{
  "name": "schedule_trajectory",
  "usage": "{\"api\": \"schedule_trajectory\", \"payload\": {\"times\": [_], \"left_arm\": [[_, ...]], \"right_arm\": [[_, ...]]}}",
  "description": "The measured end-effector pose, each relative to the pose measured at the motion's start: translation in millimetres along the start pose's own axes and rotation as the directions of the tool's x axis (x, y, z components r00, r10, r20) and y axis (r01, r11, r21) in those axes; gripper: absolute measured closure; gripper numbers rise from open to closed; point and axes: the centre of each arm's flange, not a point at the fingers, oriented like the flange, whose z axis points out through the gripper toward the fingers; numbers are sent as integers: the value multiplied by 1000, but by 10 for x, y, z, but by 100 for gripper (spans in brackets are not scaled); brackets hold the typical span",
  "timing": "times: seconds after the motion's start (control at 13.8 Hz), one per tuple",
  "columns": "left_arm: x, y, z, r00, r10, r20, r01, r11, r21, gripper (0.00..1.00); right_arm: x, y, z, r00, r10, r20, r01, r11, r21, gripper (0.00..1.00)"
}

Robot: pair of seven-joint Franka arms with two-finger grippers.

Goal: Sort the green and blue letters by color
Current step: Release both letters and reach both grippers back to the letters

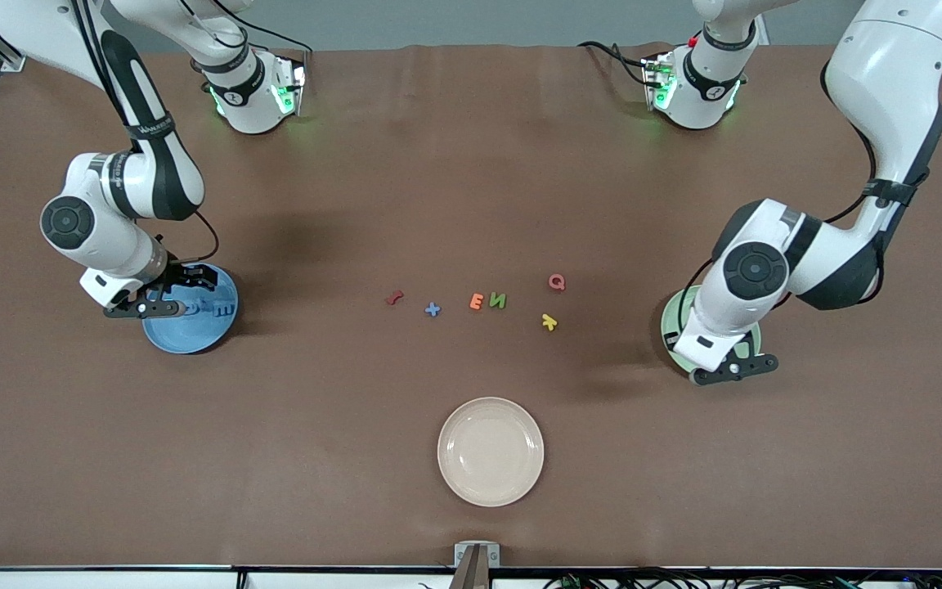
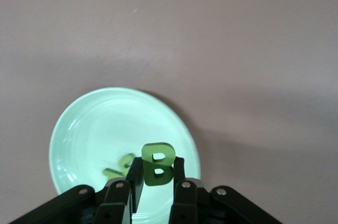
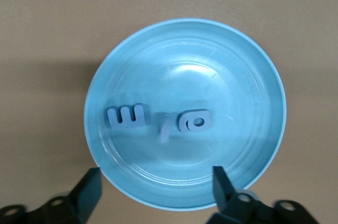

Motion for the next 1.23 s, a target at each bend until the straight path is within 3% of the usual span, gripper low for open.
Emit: {"api": "schedule_trajectory", "payload": {"times": [0.29, 0.51, 0.8, 1.23], "left_arm": [[-147, -369, 450, 998, -30, 51, 30, 999, -12, 74], [-252, -678, 742, 995, -48, 83, 51, 998, -31, 74], [-379, -682, 855, 993, -39, 110, 42, 999, -25, 70], [-396, -472, 698, 996, -22, 86, 27, 998, -55, 15]], "right_arm": [[118, -388, -149, 999, 45, -22, -44, 999, 28, 0], [239, -1055, -407, 993, 117, -32, -116, 992, 46, 0], [254, -2078, -582, 975, 219, -39, -215, 973, 80, 0], [394, -3268, -331, 937, 345, -55, -341, 937, 68, 1]]}}
